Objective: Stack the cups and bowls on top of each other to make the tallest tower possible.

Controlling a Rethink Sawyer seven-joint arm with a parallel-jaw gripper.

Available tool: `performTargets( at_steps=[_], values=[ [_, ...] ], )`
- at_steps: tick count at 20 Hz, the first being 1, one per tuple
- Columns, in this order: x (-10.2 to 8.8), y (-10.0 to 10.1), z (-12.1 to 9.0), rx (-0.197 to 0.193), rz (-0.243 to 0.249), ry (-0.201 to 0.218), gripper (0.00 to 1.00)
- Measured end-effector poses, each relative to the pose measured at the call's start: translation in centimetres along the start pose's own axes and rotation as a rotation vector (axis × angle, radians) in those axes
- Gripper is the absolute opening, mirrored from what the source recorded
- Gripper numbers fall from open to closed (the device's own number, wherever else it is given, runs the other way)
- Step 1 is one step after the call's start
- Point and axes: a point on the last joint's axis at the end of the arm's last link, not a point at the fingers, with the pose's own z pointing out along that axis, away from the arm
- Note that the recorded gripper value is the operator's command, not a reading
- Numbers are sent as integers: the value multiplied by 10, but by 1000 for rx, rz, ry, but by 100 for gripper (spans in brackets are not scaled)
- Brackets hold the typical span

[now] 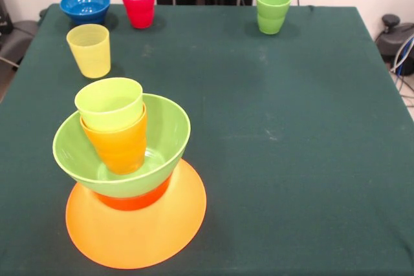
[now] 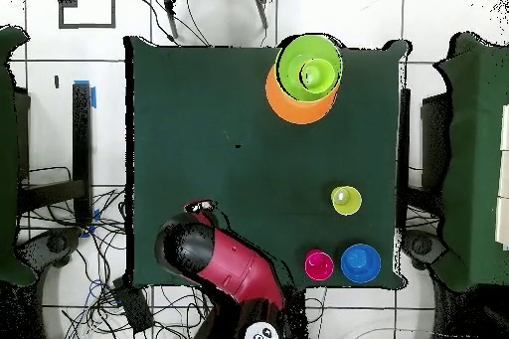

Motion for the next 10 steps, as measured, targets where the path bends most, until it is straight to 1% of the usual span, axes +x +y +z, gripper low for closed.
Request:
performTargets(
  at_steps=[5,10],
  values=[
    [-1,4,1,-13,30,6,100],
    [-1,8,8,-42,49,-3,100]
  ],
)
